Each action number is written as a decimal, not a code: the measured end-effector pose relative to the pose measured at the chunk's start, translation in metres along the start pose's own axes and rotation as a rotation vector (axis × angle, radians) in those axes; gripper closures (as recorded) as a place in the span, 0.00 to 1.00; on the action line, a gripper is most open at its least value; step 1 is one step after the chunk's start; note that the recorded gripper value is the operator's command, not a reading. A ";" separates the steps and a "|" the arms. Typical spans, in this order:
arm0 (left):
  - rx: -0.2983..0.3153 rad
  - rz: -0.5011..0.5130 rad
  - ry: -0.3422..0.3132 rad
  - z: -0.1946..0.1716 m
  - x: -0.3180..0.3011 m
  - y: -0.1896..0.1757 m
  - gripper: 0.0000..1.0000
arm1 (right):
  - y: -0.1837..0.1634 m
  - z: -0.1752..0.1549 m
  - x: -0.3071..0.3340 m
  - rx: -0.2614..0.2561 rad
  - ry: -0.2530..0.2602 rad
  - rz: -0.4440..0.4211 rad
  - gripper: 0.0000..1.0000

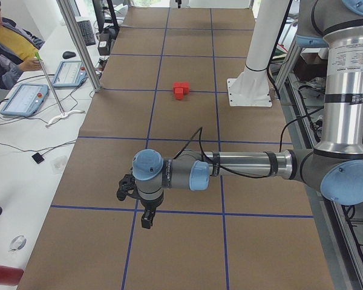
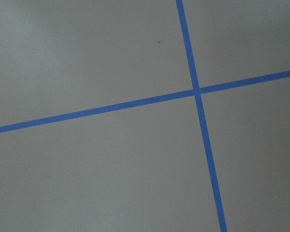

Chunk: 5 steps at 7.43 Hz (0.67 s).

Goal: Form red blocks into L shape at center

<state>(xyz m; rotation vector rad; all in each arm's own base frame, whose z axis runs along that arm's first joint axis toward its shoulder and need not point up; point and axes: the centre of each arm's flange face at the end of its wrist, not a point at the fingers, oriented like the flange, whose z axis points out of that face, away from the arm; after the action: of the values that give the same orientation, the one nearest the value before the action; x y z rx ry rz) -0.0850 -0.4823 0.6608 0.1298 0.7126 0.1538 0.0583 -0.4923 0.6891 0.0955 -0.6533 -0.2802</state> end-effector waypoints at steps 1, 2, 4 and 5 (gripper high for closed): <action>0.000 0.000 -0.001 0.000 0.000 0.000 0.00 | 0.000 0.000 0.000 0.000 0.000 0.000 0.00; 0.000 0.000 -0.001 0.000 0.000 0.000 0.00 | 0.000 0.000 0.000 0.000 0.000 0.000 0.00; 0.000 0.000 0.000 0.000 0.000 0.000 0.00 | 0.001 0.001 0.000 -0.001 -0.001 0.001 0.00; 0.000 0.000 0.000 0.000 0.000 0.000 0.00 | 0.002 0.001 0.001 -0.002 -0.001 0.002 0.00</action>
<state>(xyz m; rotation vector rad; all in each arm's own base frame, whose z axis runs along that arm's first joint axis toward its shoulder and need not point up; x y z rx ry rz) -0.0850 -0.4823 0.6608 0.1297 0.7128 0.1538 0.0584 -0.4907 0.6906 0.0926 -0.6540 -0.2789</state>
